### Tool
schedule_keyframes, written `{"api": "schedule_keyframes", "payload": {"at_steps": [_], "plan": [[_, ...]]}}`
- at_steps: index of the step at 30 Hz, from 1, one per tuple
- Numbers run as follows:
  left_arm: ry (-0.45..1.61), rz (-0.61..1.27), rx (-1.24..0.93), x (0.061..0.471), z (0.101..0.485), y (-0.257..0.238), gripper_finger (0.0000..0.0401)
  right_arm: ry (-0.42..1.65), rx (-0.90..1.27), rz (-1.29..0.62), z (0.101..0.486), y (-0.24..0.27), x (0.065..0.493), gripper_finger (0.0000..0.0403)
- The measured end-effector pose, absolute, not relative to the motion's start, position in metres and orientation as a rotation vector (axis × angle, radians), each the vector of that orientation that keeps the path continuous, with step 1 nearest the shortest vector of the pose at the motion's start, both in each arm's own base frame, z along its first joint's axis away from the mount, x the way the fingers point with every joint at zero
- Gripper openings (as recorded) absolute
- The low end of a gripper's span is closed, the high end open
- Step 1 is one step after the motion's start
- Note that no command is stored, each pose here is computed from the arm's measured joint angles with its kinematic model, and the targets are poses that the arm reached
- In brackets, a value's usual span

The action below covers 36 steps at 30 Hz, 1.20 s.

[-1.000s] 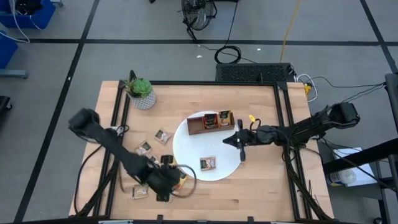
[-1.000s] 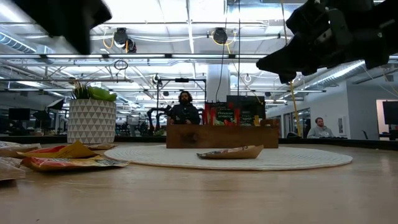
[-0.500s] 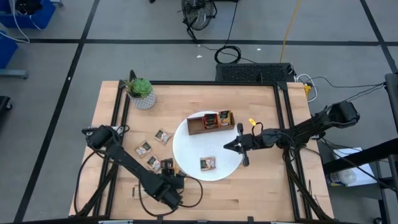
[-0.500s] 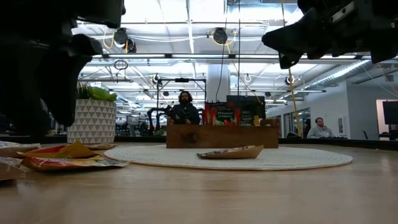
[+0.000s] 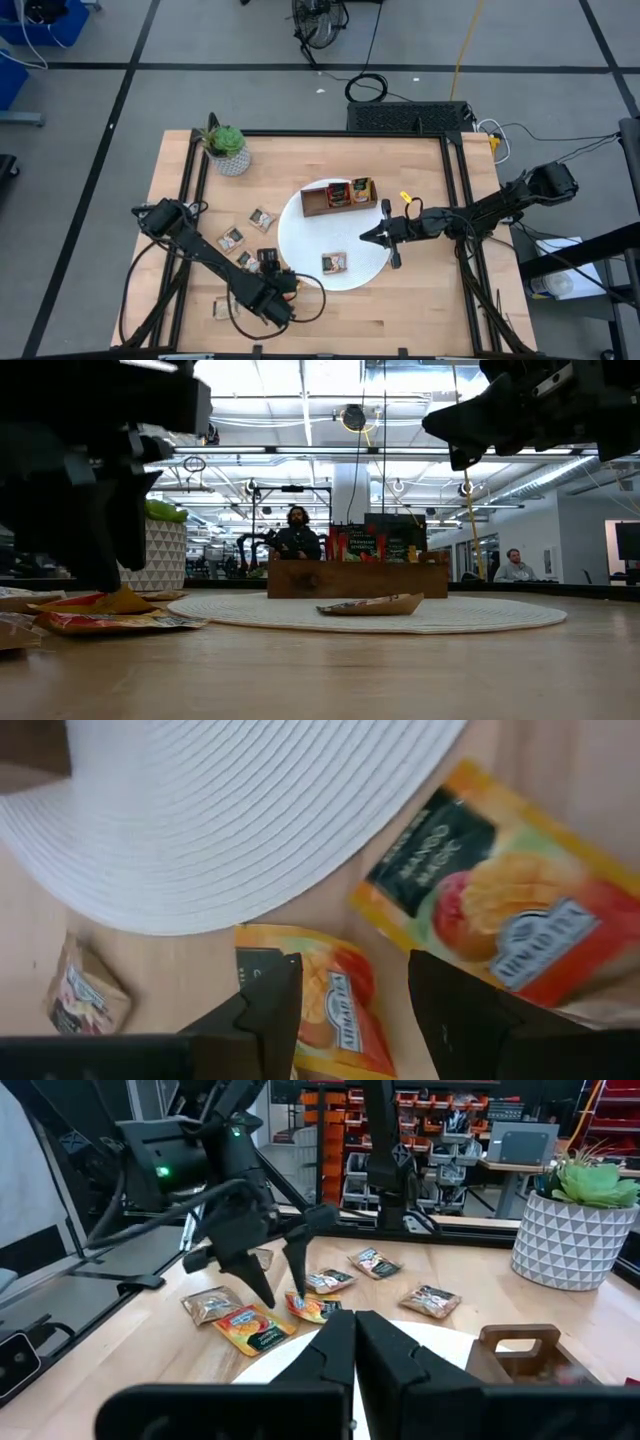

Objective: Pick & Place Tea
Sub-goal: Put the yellow tea bag into the right section of the wooden organizer

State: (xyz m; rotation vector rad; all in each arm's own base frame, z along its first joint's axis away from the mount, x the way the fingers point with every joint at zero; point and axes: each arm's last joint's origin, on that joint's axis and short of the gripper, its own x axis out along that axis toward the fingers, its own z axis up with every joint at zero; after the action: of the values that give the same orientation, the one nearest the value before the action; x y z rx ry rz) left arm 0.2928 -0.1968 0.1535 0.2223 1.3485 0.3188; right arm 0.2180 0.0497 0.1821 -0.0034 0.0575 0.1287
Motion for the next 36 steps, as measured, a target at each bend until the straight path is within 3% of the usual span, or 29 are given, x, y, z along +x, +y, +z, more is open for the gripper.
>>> {"api": "schedule_keyframes", "payload": {"at_steps": [22,26,32,36], "plan": [[1.347,0.315,0.11,0.293,0.129,-0.182,0.0182,0.075,-0.01,0.129,0.18,0.05,0.218,0.0],[1.367,0.309,0.073,0.292,0.128,-0.183,0.0139,0.075,-0.01,0.129,0.181,0.05,0.218,0.0],[1.396,0.276,0.046,0.292,0.127,-0.184,0.002,0.074,-0.01,0.13,0.181,0.05,0.218,0.0],[1.414,0.242,0.09,0.292,0.127,-0.184,0.0008,0.074,-0.01,0.13,0.181,0.05,0.218,0.0]]}}
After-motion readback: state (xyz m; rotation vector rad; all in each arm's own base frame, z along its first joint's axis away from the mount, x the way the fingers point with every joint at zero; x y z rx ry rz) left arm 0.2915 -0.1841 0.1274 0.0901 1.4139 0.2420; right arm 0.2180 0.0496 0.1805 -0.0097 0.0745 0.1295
